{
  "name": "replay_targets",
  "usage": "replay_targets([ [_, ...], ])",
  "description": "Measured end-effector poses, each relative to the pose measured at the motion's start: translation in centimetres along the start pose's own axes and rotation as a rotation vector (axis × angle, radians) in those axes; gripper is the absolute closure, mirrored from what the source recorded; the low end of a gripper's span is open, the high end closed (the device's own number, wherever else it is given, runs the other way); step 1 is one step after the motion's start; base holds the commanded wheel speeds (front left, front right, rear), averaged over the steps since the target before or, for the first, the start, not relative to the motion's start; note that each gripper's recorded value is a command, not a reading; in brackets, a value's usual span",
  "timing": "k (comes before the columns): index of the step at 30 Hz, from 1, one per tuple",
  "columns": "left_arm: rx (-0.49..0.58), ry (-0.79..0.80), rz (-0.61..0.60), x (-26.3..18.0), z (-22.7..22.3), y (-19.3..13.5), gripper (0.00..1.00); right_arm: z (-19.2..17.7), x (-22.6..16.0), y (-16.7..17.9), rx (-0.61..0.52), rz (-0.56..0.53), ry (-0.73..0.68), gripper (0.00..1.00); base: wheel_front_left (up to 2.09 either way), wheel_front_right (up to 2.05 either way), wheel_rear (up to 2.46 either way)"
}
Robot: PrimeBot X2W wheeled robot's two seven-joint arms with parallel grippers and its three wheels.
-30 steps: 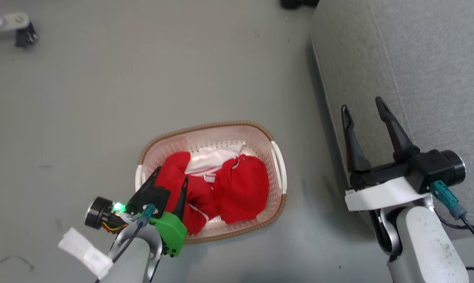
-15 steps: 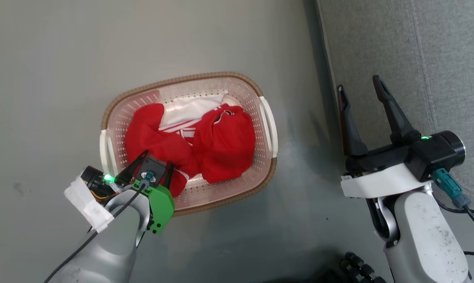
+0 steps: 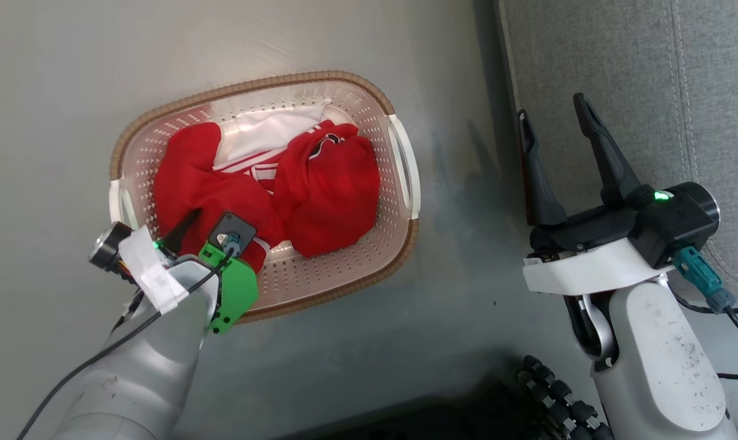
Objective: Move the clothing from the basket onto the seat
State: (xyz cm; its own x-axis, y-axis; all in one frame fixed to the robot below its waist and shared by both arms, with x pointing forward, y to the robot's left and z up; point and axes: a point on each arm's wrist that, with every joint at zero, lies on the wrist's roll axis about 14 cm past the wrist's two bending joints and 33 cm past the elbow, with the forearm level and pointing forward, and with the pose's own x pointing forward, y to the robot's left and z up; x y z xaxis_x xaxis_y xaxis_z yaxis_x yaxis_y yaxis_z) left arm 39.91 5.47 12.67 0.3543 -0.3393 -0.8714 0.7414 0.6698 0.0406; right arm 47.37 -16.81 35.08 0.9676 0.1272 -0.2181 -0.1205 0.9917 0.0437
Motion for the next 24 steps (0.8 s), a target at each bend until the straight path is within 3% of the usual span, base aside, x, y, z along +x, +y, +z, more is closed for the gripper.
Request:
replay_targets([
  [13, 0.104, 0.122, -0.021, 3.9, -1.6, 1.4, 0.0, -2.6, 0.9, -0.2, 0.032, 0.001, 0.049, 0.0, 0.0, 0.0, 0.0],
  [24, 0.148, 0.228, -0.074, 6.3, -3.5, 0.7, 0.0, -4.5, 0.7, -1.1, 0.037, -0.02, 0.097, 0.0, 0.0, 0.0, 0.0],
])
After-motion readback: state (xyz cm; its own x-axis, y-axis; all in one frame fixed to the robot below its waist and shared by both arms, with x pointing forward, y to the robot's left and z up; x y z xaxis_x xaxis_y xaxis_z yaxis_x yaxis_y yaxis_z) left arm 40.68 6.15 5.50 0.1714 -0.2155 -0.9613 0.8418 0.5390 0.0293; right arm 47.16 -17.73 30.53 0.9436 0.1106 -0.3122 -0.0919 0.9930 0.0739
